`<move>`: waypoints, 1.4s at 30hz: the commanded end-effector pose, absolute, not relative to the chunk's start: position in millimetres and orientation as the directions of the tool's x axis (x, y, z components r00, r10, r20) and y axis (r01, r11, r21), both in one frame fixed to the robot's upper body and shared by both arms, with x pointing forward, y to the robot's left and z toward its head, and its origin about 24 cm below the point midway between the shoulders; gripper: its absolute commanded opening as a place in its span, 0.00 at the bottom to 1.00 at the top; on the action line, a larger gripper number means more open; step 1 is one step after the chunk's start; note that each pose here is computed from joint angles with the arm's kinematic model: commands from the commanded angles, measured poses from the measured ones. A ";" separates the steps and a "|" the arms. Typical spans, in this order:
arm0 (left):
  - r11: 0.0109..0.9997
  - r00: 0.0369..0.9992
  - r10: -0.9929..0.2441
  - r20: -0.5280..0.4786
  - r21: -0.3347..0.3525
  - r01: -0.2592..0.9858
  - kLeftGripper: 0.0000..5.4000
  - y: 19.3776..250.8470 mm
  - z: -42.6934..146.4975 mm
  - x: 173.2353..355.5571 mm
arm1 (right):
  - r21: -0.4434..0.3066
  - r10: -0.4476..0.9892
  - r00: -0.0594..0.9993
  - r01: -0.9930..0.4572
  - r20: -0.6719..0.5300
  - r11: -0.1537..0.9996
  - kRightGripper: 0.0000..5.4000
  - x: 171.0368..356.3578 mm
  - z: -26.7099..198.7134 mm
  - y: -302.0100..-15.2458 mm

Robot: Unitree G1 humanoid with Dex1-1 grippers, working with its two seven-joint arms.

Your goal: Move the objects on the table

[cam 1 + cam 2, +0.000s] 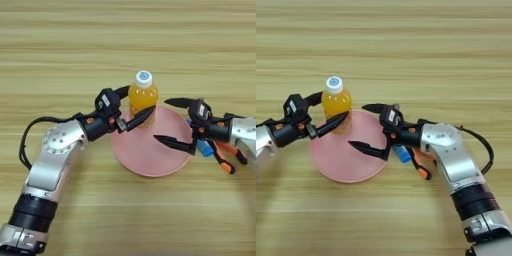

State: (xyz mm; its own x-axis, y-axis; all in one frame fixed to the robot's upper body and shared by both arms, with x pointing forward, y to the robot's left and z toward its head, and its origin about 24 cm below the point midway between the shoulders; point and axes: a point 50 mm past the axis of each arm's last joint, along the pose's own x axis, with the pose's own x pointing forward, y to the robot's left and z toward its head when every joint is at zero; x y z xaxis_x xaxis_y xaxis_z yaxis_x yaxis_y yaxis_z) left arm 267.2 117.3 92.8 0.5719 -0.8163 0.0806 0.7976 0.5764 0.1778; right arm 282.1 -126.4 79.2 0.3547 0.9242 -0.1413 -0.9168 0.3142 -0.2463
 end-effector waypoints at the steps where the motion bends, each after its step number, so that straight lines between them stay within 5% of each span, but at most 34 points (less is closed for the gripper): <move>1: 0.561 0.553 -0.827 0.102 0.198 0.804 0.61 116.7 100.5 266.3 | -0.293 0.918 0.382 -0.895 -0.109 0.337 1.00 291.2 87.3 -118.1; 21: 0.557 0.547 -0.830 0.109 0.206 0.805 0.61 115.6 103.1 267.7 | -0.294 0.942 0.327 -0.911 -0.082 0.290 1.00 296.3 88.3 -83.5; 37: 0.558 0.548 -0.830 0.105 0.205 0.804 0.61 114.4 100.9 267.0 | -0.304 0.947 0.316 -0.909 -0.058 0.284 0.69 295.7 91.9 -77.2; 42: 0.560 0.551 -0.828 0.102 0.204 0.803 0.61 114.3 99.8 267.0 | -0.305 0.948 0.316 -0.908 -0.049 0.287 0.66 295.5 93.5 -77.3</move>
State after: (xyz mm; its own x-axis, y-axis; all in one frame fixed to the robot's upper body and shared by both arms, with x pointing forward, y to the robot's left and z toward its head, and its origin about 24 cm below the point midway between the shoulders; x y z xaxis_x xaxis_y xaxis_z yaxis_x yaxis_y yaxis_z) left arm 265.4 115.6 93.0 0.5490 -0.8322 0.0776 0.8138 0.5534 0.1774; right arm 294.7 -82.1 84.4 0.3428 0.9368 -0.0692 -0.9106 0.3133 -0.2694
